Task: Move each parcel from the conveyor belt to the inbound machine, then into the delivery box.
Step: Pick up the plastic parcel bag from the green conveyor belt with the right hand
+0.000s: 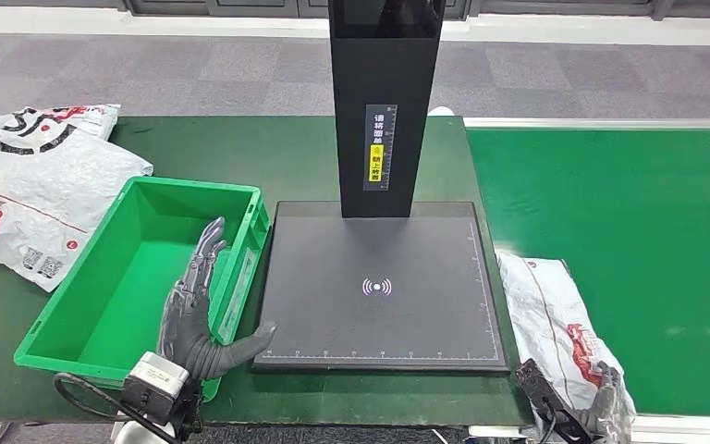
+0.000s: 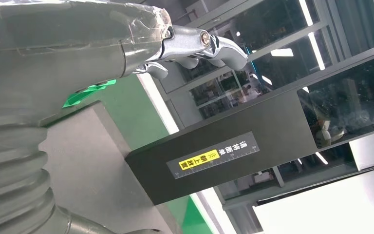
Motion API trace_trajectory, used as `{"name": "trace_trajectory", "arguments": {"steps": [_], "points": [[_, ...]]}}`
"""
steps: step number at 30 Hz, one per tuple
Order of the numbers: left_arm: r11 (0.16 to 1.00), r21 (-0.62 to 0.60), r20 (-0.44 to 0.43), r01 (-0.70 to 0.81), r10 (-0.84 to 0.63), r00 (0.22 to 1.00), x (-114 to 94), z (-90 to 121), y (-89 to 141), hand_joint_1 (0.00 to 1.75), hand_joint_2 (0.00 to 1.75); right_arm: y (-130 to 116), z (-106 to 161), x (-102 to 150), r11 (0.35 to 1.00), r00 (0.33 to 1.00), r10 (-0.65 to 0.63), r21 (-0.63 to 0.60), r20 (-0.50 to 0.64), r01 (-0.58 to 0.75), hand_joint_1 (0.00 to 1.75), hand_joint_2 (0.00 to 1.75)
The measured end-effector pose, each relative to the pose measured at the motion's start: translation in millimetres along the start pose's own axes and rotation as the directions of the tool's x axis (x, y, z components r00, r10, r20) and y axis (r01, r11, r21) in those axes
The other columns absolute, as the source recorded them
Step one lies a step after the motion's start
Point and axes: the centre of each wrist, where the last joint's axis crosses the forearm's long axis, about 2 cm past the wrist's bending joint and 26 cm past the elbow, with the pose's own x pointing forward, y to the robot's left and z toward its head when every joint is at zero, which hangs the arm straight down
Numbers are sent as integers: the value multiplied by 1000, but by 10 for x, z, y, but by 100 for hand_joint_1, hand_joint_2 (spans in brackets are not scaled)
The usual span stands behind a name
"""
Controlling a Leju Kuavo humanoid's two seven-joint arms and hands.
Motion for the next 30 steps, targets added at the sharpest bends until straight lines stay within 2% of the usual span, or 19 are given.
{"name": "trace_trajectory", "arguments": {"steps": [16, 17, 20, 21, 30], "points": [[1000, -2, 0, 3, -3, 1000, 1, 0, 3, 0, 175, 106, -8, 33, 1000, 1000, 5, 25, 16, -5, 0, 175], [1000, -2, 0, 3, -3, 1000, 1, 0, 3, 0, 175, 108, -9, 34, 1000, 1000, 5, 26, 17, -6, 17, 175], [1000, -2, 0, 3, -3, 1000, 0, 1, 4, 0, 175, 115, -10, 37, 999, 1000, 9, 31, 20, -9, 148, 175], [1000, -3, 0, 3, -3, 1000, 0, 1, 4, 0, 175, 119, -9, 37, 999, 1000, 9, 35, 21, -10, 175, 175], [1000, -2, 0, 3, -3, 1000, 1, 1, 3, 0, 175, 122, -15, 19, 999, 1000, 8, 49, 30, -10, 175, 175]]}}
